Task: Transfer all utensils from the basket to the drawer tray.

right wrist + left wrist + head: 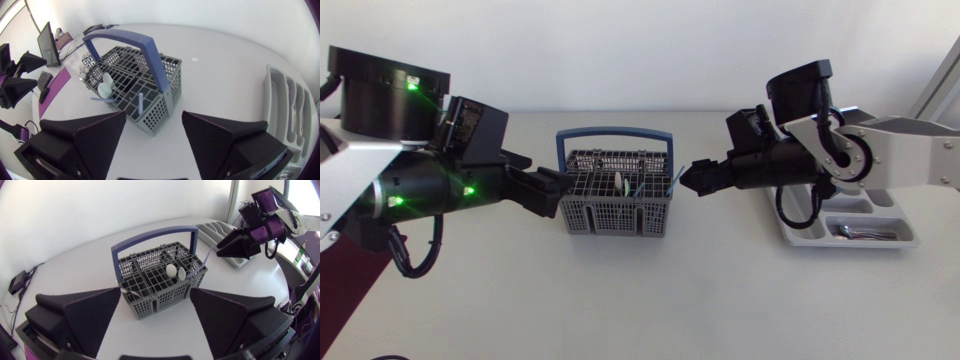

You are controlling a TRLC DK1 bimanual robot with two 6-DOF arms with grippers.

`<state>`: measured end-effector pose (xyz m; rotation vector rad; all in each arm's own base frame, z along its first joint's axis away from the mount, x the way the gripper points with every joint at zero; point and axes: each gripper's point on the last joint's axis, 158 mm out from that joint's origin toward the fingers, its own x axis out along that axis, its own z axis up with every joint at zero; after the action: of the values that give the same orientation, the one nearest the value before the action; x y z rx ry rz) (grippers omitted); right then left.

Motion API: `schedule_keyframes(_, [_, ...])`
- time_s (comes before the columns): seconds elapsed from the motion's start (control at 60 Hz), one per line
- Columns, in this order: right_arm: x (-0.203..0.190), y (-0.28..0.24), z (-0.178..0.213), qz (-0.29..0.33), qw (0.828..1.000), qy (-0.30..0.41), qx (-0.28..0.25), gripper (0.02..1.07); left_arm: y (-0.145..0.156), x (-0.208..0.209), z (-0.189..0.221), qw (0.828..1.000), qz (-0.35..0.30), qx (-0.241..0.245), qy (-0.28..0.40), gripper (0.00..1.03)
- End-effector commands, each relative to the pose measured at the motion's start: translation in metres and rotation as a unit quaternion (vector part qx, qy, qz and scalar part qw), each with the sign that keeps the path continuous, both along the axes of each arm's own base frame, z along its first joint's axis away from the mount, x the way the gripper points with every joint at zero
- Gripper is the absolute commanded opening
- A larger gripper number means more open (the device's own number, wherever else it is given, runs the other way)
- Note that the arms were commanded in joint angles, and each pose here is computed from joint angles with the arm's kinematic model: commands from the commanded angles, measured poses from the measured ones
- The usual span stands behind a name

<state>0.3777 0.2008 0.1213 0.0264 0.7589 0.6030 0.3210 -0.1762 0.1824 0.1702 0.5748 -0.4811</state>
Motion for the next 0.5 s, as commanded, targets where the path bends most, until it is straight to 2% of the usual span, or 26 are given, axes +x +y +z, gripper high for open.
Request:
schedule_keyframes(0.0, [0.005, 0.013, -0.002, 0.014, 1.0, -0.002, 0.006, 0.55, -0.008, 0.007, -0.003, 1.0, -0.01, 0.008, 0.0, 0.96])
schedule_keyframes(0.117, [0.008, 0.019, -0.006, 0.021, 1.0, -0.003, 0.006, 0.43, -0.02, 0.009, -0.012, 1.0, -0.021, 0.01, 0.005, 0.96])
schedule_keyframes(0.233, [0.011, 0.024, -0.011, 0.025, 1.0, 0.001, 0.005, 0.38, -0.033, 0.012, -0.02, 0.999, -0.033, 0.011, 0.006, 0.96])
schedule_keyframes(0.333, [0.014, 0.026, -0.012, 0.026, 1.0, -0.004, 0.007, 0.3, -0.04, 0.015, -0.021, 0.999, -0.039, 0.006, -0.003, 0.96])
schedule_keyframes(0.483, [0.017, 0.028, -0.021, 0.028, 1.0, 0.002, 0.005, 0.29, -0.051, 0.016, -0.027, 0.999, -0.05, 0.003, -0.009, 0.96])
